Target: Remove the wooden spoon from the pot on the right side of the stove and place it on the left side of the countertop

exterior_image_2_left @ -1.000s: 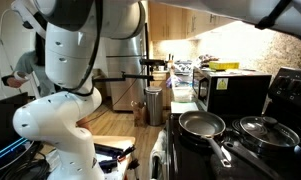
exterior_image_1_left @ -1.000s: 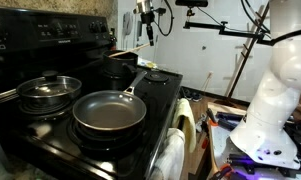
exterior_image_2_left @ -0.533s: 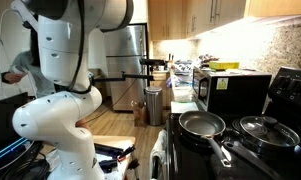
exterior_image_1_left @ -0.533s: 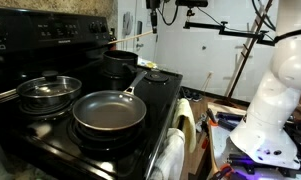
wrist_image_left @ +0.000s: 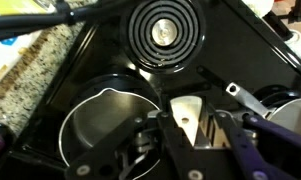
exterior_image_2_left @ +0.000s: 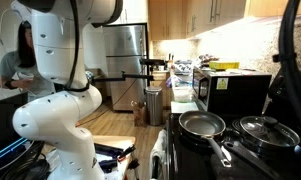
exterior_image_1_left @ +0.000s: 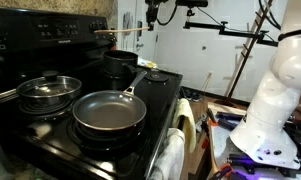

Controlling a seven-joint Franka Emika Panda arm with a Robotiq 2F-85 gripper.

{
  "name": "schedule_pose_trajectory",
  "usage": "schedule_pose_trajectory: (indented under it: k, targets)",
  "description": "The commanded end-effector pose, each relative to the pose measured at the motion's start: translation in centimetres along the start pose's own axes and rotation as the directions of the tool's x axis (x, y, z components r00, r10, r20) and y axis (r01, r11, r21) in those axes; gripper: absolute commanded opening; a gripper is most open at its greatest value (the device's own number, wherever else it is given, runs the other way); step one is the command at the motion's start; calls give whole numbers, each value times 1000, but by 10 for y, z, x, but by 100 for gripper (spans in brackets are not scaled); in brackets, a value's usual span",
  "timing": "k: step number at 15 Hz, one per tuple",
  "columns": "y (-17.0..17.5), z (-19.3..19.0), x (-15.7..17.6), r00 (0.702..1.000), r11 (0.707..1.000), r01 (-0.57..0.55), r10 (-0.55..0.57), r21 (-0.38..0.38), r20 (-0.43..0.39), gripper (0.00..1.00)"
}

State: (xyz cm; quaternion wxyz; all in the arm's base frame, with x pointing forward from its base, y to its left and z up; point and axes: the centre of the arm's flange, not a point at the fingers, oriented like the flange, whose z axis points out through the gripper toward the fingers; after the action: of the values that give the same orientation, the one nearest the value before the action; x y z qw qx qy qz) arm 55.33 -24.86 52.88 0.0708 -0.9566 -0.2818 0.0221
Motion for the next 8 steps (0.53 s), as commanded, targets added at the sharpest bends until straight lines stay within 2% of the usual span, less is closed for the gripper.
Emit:
schedule_pose_trajectory:
  k: [1, 5, 8]
  targets:
    - [-25, 25, -15, 989, 987, 147, -145, 65, -33, 7]
    - [-46, 46, -29, 963, 961, 271, -271, 60, -6, 7]
    - [-77, 59, -31, 944, 944, 329, -329, -7, -3, 7]
